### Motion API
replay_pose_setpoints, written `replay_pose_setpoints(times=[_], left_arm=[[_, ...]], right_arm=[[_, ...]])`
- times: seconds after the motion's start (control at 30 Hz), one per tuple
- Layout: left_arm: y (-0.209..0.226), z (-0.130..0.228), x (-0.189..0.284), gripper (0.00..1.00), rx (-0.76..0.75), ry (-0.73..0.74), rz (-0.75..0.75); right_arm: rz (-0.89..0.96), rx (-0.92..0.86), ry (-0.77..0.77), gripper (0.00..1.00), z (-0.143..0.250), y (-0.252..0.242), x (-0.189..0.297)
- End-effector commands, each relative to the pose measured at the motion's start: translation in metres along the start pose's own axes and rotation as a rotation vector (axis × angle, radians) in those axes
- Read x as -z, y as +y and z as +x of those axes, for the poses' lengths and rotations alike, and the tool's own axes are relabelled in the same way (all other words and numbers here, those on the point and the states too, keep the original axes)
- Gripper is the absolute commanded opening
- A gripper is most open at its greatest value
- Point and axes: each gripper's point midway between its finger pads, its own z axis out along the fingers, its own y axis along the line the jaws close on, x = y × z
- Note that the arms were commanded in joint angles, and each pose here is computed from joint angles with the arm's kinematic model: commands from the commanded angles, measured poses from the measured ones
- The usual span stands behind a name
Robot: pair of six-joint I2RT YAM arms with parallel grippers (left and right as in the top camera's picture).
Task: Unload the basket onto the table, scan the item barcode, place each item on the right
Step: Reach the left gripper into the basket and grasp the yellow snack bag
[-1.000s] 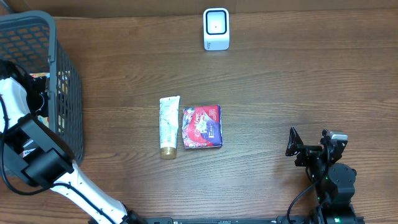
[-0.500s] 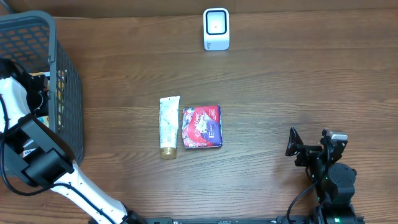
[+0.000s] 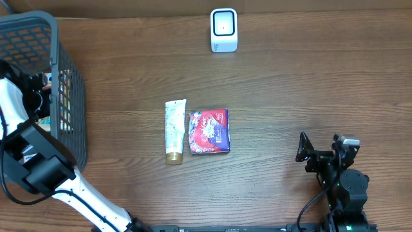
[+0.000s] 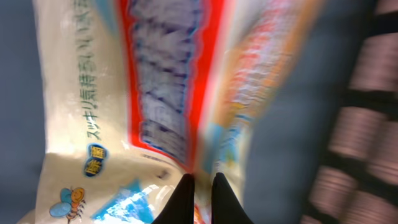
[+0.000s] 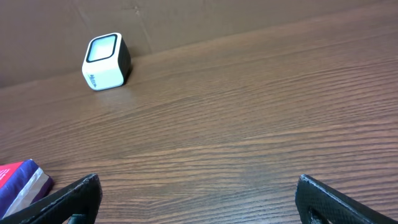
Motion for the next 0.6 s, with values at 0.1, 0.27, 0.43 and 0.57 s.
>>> replay_pose_setpoints(times=[0.1, 0.27, 0.43, 0.57], left_arm=[[-0.045, -0.043, 0.077, 0.04, -0.012, -0.192, 0.229], [-0.031, -0.044, 0.101, 0.08, 0.032, -0.191, 0.133], [-0.012, -0.04, 0.078, 1.0, 0.076, -0.145, 0.019], [-0.007, -0.041, 0.057, 1.0, 0.043, -0.136, -0.034]], right_arm=[[-0.009, 0.0, 0.006, 1.0, 0.004, 0.001, -0.001], [-0.009, 0.0, 0.006, 1.0, 0.004, 0.001, -0.001], [-0.009, 0.0, 0.006, 1.0, 0.004, 0.001, -0.001], [-0.009, 0.0, 0.006, 1.0, 0.004, 0.001, -0.001]])
